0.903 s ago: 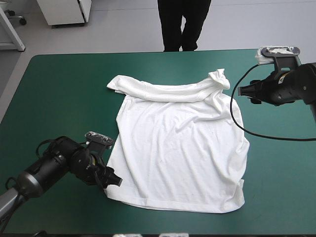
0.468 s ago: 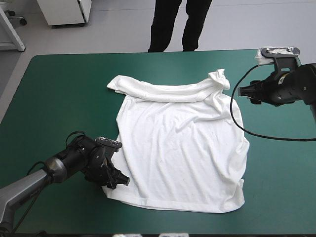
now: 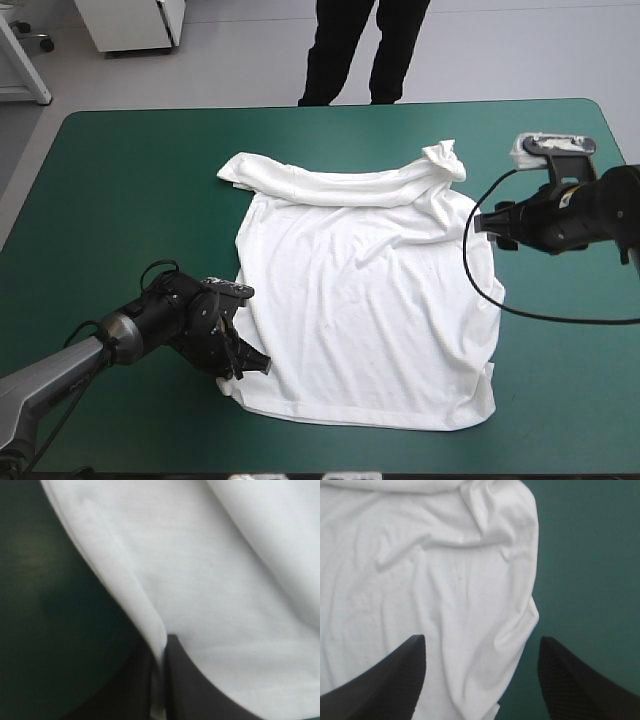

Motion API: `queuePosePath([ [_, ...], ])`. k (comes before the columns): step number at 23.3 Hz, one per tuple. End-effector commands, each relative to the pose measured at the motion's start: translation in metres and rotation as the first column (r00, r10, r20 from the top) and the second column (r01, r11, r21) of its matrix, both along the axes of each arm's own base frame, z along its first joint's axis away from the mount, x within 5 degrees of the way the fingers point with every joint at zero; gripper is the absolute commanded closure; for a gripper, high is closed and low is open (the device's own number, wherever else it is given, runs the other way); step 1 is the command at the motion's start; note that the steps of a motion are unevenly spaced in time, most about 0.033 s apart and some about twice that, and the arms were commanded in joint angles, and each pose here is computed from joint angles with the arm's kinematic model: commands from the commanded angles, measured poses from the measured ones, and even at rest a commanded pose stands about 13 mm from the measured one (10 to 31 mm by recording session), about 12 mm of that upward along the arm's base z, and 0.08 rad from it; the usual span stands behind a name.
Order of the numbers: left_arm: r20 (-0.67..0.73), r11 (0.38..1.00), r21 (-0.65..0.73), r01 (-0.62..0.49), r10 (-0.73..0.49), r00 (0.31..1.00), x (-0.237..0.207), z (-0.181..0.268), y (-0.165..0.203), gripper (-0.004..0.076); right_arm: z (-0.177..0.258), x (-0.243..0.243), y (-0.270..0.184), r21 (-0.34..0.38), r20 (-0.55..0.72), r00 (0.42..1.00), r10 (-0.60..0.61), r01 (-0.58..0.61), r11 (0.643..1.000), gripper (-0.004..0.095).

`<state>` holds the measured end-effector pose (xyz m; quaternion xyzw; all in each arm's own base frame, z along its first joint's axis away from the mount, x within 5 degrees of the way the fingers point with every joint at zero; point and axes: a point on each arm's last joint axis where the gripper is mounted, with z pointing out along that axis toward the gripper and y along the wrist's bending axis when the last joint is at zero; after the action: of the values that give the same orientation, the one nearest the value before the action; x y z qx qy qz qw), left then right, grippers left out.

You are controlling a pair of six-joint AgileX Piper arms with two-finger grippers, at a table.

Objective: Fold the cloth

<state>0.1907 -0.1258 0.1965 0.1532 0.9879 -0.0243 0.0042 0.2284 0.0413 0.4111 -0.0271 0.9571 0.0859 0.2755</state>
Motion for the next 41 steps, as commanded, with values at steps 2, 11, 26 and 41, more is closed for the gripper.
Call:
queuePosePath([
  [2,0.005,0.999,0.037,0.017,-0.018,1.0,0.003,-0.019,0.001,0.0733,-0.027,-0.023,-0.004,-0.005,-0.077,0.997,-0.013,0.012,1.0,0.0294],
  [11,0.012,0.999,0.03,0.017,-0.017,1.0,0.004,-0.019,0.001,0.0733,-0.116,-0.041,0.0,0.02,-0.294,0.954,0.056,-0.052,0.998,0.0294],
  [26,0.014,0.999,0.027,0.037,-0.037,0.999,0.004,-0.019,0.0,0.0733,-0.193,-0.054,0.034,-0.035,-0.312,0.95,0.019,-0.031,0.999,0.0378],
  [41,0.075,0.998,0.008,0.068,-0.068,0.995,0.017,0.011,-0.007,0.0733,-0.19,-0.033,0.046,0.007,-0.312,0.95,0.015,-0.013,1.0,0.0925],
])
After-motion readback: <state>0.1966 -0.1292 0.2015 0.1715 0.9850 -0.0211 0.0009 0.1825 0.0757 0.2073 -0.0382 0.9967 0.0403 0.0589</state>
